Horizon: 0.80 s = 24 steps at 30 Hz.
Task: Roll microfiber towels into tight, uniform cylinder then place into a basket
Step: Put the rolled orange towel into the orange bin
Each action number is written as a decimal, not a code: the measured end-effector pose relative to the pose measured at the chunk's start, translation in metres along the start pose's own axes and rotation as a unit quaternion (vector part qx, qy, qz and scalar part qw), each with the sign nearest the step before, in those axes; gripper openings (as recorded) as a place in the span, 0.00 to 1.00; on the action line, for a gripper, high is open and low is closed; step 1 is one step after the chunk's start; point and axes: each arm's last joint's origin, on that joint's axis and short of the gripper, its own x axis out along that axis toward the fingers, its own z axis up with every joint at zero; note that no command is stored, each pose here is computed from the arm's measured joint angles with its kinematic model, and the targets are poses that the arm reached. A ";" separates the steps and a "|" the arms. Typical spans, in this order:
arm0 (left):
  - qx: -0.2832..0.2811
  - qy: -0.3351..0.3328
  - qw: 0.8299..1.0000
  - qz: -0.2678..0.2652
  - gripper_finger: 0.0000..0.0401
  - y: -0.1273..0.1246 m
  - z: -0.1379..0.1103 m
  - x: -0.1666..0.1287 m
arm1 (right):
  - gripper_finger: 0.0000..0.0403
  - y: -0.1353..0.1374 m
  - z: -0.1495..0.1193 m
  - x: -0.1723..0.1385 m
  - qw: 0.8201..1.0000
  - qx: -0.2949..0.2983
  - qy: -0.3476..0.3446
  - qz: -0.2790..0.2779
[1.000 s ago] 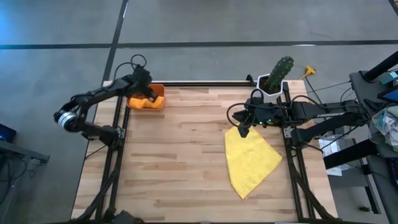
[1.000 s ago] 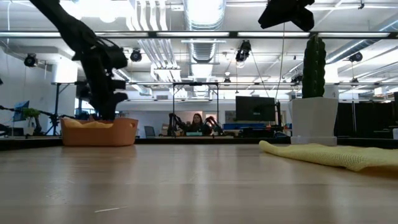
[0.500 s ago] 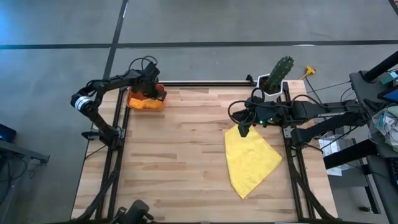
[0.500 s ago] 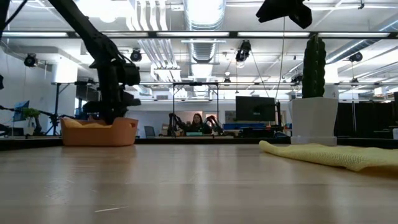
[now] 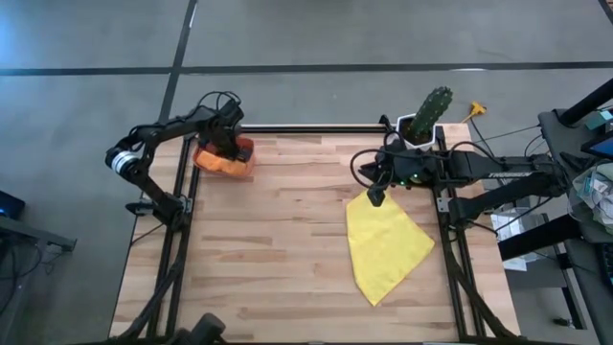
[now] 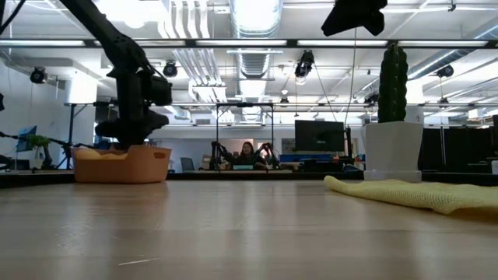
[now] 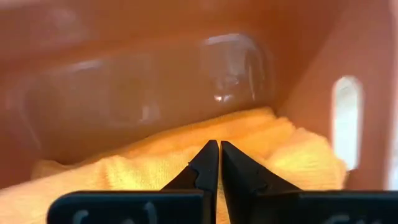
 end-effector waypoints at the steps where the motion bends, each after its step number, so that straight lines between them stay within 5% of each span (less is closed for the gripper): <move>1: 0.001 -0.009 1.000 0.006 0.00 0.000 0.002 -0.003 | 0.15 -0.001 0.000 0.000 1.000 -0.007 0.002 -0.001; 7: -0.004 -0.044 0.998 0.037 0.00 0.000 0.010 -0.011 | 0.15 -0.002 -0.003 0.000 1.000 -0.020 0.014 -0.006; 13: 0.001 -0.011 0.999 -0.036 0.00 -0.013 0.005 -0.005 | 0.15 -0.002 -0.003 0.000 1.000 -0.021 0.017 -0.008; 17: 0.012 0.005 0.999 -0.037 0.00 -0.015 0.000 -0.003 | 0.15 -0.002 -0.003 0.000 1.000 -0.021 0.017 -0.008; 24: 0.035 -0.033 0.998 0.043 0.00 -0.002 0.006 -0.029 | 0.15 -0.002 -0.003 0.000 1.000 -0.009 0.017 -0.007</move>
